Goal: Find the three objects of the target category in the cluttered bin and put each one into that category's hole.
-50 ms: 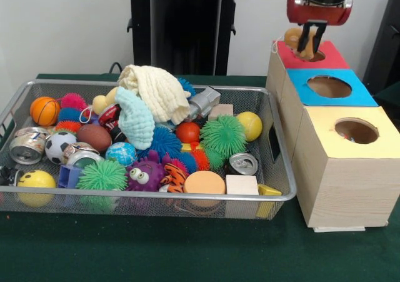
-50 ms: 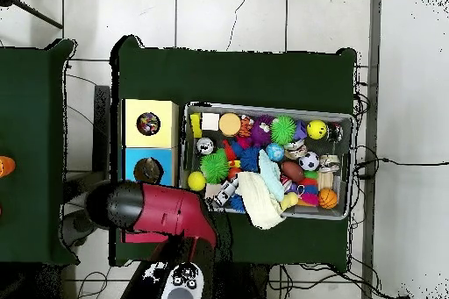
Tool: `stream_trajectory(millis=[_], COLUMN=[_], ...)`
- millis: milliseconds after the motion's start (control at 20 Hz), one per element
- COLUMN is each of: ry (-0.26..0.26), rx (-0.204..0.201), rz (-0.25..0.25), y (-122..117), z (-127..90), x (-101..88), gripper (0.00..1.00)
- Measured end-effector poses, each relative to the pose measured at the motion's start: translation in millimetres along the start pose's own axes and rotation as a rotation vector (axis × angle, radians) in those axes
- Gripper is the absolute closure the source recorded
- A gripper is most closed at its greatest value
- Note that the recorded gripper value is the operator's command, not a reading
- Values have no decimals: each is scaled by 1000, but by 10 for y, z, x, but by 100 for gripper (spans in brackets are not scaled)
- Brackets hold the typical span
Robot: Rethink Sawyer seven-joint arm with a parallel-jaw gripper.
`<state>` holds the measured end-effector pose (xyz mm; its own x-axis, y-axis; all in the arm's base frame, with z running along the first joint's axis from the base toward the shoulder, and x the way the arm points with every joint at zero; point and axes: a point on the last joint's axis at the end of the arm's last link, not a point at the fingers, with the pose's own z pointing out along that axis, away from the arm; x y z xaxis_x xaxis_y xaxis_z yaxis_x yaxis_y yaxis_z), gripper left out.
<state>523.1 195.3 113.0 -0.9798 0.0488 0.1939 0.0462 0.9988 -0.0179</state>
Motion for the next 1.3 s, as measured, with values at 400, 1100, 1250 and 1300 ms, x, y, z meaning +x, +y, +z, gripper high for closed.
stream_trajectory(millis=[400, 1100, 1250, 1300], ry=[-21, -39, -35, -35], rx=[15, 23, 18, 17], rz=[10, -7, 13, 18], y=[-63, 562, 659, 652], z=[204, 240, 257, 263], x=[-44, 219, 299, 303], gripper=[100, 100, 100, 100])
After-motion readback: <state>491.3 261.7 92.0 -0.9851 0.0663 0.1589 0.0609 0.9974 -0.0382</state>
